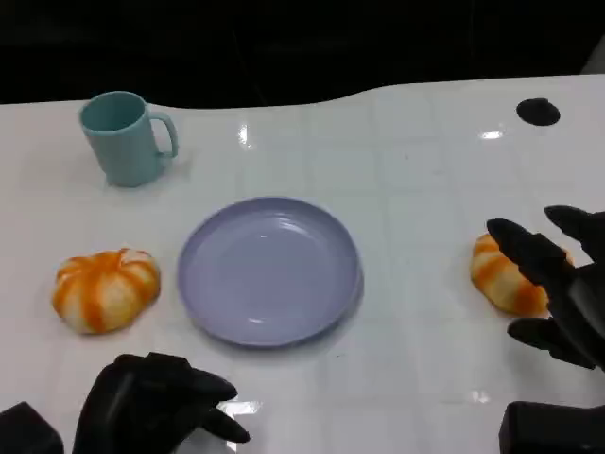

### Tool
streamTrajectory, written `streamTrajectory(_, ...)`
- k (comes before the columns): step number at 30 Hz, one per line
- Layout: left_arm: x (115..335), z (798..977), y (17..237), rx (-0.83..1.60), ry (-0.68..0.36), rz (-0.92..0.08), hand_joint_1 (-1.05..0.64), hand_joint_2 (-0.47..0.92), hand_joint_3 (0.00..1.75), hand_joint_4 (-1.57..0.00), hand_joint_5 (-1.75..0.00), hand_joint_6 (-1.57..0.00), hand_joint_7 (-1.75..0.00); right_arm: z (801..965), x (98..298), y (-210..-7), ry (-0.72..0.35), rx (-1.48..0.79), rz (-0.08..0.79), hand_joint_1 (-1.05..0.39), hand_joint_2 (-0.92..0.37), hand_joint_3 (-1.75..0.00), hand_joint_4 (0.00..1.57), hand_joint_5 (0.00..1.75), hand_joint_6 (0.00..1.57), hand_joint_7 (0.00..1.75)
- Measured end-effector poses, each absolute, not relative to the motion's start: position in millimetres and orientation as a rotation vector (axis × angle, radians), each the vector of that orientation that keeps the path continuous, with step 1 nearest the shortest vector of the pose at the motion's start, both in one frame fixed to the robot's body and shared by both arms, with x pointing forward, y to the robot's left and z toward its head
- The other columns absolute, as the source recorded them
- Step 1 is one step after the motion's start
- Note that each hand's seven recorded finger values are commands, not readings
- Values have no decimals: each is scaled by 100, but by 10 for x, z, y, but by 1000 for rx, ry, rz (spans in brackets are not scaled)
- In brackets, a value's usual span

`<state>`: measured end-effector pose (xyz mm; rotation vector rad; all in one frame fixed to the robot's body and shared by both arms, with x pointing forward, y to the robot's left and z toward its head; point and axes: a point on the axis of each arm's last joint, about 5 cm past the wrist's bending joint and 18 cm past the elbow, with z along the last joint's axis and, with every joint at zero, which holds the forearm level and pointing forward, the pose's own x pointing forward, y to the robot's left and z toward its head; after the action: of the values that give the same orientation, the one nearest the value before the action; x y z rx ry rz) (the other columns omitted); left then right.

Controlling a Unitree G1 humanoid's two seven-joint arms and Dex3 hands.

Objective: Grasp the bread from the table and place it into the plate.

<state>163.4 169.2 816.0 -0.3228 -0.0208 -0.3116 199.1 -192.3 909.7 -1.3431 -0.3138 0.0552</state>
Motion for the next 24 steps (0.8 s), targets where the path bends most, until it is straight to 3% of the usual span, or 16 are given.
streamTrajectory(13, 1669, 8174, 1686, -323, -30, -315, -105, 77, 0, -157, -36, -157, -15, 9006, 2189, -1825, -208, -1439, 127, -55, -83, 0, 2, 56, 33, 2)
streamTrajectory(24, 1669, 8174, 1685, -321, -30, -317, -105, 77, 0, -157, -36, -157, -14, 8803, 2407, -1804, -110, -1495, 156, -44, -79, 0, 9, 46, 35, 1)
